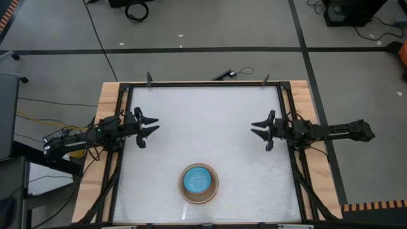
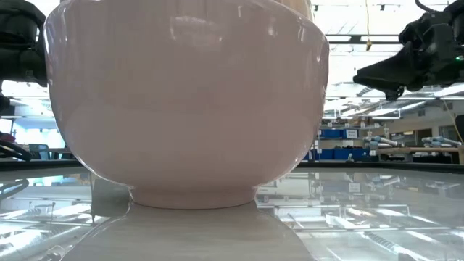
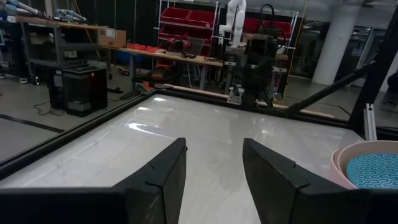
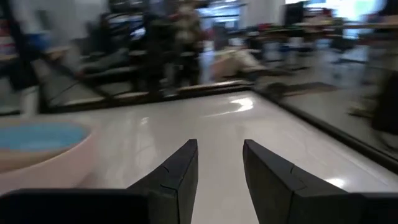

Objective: Nest bowls inside each other
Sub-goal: Return to Home Position

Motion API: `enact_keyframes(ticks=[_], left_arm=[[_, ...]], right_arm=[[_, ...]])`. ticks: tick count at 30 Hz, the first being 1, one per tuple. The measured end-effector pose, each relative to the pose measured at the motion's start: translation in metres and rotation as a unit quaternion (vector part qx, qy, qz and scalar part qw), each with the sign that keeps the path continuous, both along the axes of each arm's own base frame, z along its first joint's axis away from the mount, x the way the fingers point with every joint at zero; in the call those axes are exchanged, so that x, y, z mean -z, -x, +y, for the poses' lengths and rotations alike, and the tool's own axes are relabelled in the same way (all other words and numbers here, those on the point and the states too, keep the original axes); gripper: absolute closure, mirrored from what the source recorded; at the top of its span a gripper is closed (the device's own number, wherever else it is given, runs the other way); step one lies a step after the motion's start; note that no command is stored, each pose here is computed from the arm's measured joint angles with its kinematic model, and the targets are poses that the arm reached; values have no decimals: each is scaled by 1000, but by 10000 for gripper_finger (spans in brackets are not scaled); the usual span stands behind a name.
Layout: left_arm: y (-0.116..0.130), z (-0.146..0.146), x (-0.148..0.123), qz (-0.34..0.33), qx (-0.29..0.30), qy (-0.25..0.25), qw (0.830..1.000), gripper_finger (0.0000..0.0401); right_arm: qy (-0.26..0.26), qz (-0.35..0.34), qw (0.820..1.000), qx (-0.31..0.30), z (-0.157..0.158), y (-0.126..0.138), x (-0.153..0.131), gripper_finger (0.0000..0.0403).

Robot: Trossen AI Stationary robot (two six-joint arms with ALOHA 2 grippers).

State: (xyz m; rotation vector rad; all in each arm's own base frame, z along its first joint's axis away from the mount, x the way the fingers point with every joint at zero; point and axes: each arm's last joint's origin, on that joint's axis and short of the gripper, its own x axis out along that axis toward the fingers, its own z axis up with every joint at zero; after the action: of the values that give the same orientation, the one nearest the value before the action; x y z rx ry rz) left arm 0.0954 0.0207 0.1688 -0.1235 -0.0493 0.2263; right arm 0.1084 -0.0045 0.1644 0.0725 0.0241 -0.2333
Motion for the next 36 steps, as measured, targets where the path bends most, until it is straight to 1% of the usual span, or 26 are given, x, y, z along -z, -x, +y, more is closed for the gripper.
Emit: enact_keyframes(ticks=[1, 4, 8, 11, 36], left_arm=[[0, 0, 0, 0, 0, 0, 1000, 241], [0, 0, 0, 0, 0, 0, 1000, 241], [0, 0, 0, 0, 0, 0, 1000, 241], [0, 0, 0, 0, 0, 0, 1000, 241], [0, 0, 0, 0, 0, 0, 1000, 241]], right_arm=[[4, 1, 1000, -12, 1, 0, 0, 268], [0, -1, 1000, -9, 1, 0, 0, 268], [-53, -21, 998, 9, 0, 0, -2, 268], [-74, -27, 997, 8, 0, 0, -2, 268], [-76, -28, 997, 6, 0, 0, -2, 268]])
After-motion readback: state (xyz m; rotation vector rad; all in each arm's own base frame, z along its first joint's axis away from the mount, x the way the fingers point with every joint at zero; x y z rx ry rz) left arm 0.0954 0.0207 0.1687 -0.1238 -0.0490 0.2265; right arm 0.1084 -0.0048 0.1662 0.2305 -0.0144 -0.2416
